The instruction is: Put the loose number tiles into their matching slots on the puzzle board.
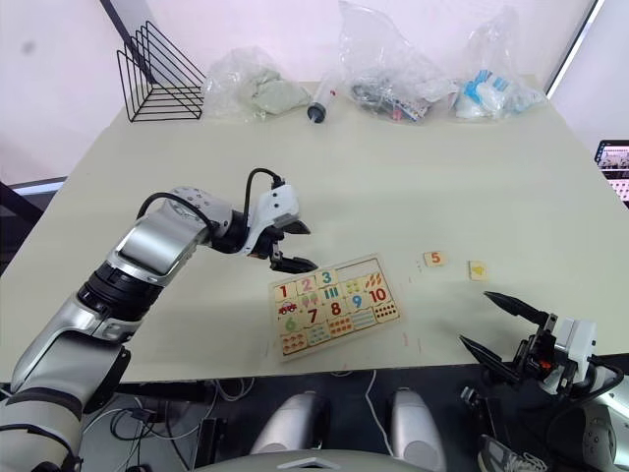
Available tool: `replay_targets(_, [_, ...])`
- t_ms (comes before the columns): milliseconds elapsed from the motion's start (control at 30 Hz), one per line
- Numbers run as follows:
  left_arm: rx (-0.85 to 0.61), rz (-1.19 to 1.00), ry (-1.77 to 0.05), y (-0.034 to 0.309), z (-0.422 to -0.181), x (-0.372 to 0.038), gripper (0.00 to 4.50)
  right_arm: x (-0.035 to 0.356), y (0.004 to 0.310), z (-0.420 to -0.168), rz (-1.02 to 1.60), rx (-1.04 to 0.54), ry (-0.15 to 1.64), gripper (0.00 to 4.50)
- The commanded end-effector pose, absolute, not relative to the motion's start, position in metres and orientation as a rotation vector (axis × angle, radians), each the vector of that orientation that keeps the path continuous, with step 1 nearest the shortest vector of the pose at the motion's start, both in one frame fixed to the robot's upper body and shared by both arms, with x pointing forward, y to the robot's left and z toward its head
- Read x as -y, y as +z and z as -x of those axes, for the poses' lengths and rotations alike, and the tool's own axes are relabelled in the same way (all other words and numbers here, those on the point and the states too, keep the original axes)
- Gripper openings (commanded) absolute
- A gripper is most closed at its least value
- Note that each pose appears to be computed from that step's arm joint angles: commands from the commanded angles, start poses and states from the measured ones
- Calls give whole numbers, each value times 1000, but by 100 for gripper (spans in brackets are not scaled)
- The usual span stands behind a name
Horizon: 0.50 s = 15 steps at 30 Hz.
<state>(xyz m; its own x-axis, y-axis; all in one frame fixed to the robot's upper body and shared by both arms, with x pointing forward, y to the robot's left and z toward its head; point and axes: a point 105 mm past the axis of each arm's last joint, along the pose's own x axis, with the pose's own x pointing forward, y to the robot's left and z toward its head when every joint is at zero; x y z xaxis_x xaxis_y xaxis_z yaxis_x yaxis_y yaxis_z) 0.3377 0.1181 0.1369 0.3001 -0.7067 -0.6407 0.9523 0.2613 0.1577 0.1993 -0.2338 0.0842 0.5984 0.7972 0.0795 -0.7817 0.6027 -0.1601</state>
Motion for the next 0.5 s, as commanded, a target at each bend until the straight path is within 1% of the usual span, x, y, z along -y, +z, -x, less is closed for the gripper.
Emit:
replay_targets(33, [-410, -551, -1229, 147, -339, -122, 439, 234, 92, -200, 133, 178, 917, 450])
replay_targets(133, [-389, -511, -1246, 144, -338, -124, 359, 235, 92, -199, 136, 177, 913, 450])
replay_targets(200, [-384, -516, -1272, 141, -335, -125, 260, 235, 92, -199, 137, 177, 912, 450])
replay_targets(233, [-397, -524, -1279, 138, -334, -127, 217, 235, 92, -199, 136, 177, 912, 450])
replay_targets(267, [-403, -547, -1285, 134, -333, -129, 185, 235, 92, -199, 137, 176, 911, 450])
replay_targets(300, [-415, -557, -1300, 130, -331, -130, 124, 235, 92, -198, 137, 176, 910, 450])
replay_targets(333, [-425, -561, -1312, 127, -330, -131, 97, 235, 92, -198, 138, 176, 908, 450])
replay_targets(400, [-439, -550, -1333, 125, -328, -130, 14, 236, 92, -198, 138, 176, 905, 450])
replay_targets(433, [-446, -546, -1337, 123, -327, -130, 3, 236, 93, -197, 139, 176, 904, 450])
replay_targets(500, [-456, -546, -1346, 120, -327, -129, 3, 236, 93, -197, 141, 176, 902, 450])
